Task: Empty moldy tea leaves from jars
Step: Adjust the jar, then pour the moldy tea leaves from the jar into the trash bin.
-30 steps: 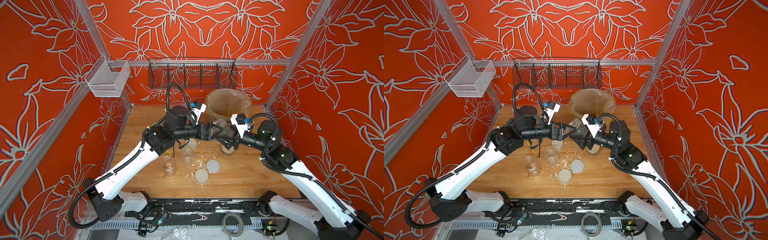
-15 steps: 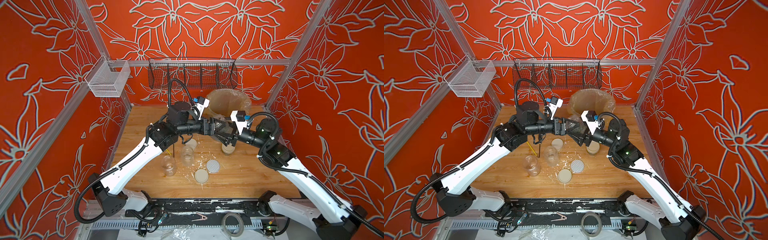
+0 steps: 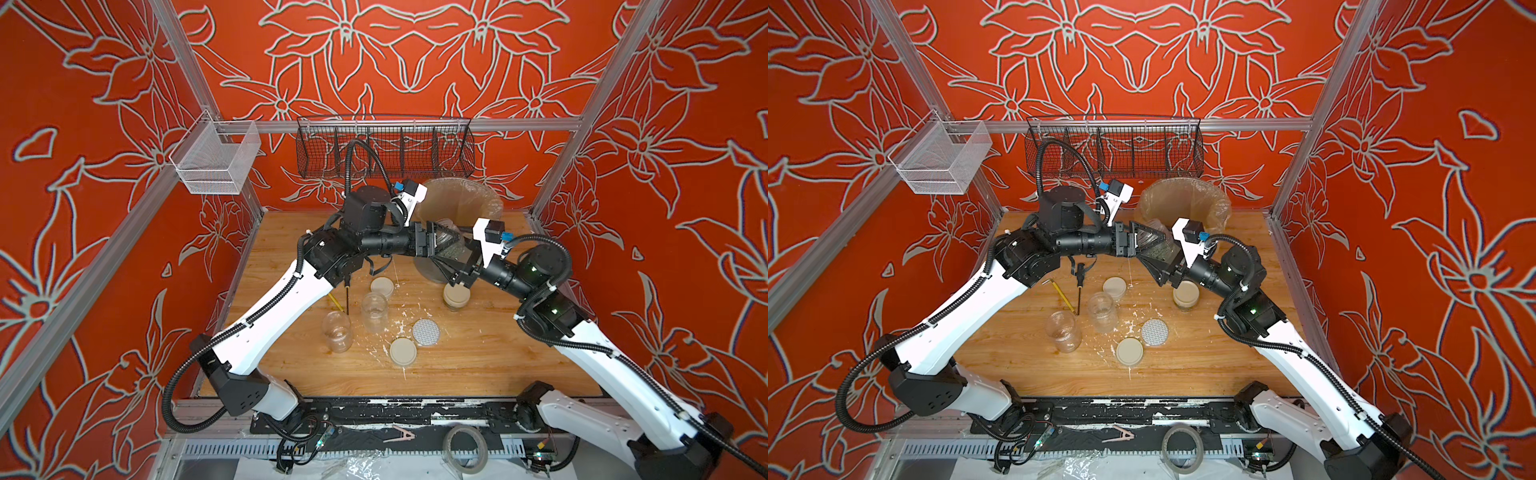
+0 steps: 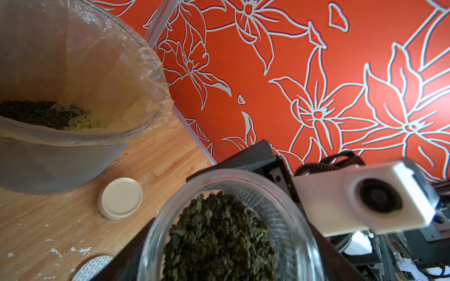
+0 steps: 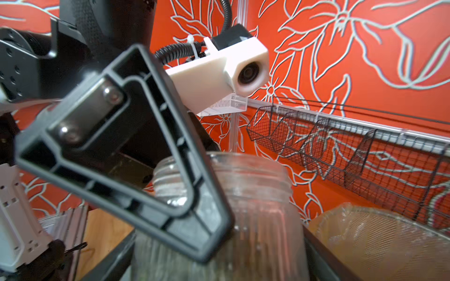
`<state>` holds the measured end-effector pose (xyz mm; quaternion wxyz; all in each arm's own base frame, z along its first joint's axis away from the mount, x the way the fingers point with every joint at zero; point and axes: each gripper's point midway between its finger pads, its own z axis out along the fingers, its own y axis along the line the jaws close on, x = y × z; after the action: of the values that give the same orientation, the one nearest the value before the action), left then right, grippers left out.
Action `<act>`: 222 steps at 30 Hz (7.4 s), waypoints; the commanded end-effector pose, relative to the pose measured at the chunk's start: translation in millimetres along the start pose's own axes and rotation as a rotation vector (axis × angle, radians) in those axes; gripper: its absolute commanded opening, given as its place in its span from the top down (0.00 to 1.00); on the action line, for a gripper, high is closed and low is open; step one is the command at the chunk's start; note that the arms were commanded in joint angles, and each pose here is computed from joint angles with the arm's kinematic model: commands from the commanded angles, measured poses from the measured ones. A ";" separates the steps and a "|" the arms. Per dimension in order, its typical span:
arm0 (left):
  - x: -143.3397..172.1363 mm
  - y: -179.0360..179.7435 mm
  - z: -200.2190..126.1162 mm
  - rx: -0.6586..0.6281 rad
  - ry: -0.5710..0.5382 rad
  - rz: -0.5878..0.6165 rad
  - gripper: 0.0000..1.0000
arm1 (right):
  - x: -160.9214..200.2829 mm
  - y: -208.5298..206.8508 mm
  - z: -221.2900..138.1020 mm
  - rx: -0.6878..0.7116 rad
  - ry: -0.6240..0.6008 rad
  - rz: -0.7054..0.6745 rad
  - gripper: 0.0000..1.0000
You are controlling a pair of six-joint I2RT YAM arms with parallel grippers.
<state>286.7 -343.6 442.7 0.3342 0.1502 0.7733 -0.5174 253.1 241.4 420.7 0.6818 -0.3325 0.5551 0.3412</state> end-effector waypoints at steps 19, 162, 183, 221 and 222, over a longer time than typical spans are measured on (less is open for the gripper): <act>-40.1 -20.0 -15.2 0.000 -0.112 -0.002 0.68 | -37.1 -18.7 8.1 0.116 -0.362 -0.273 0.05; 4.0 16.8 -94.3 -0.254 -0.097 0.515 0.03 | 125.6 -254.6 23.4 0.864 0.999 0.254 0.73; -20.7 18.9 -57.8 -0.229 -0.170 0.968 0.03 | 109.8 -242.2 22.9 0.777 0.926 0.416 0.71; -117.7 83.6 99.9 0.081 -0.326 1.573 0.03 | 0.8 -188.4 33.8 0.405 0.566 0.723 0.72; -118.1 84.0 101.3 0.082 -0.327 1.573 0.03 | 0.6 -188.1 34.2 0.401 0.565 0.727 0.72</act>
<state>462.8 -383.6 426.3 0.6898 0.5748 0.4006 -0.1823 442.7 161.8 413.2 0.3727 -0.0444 0.8730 0.3116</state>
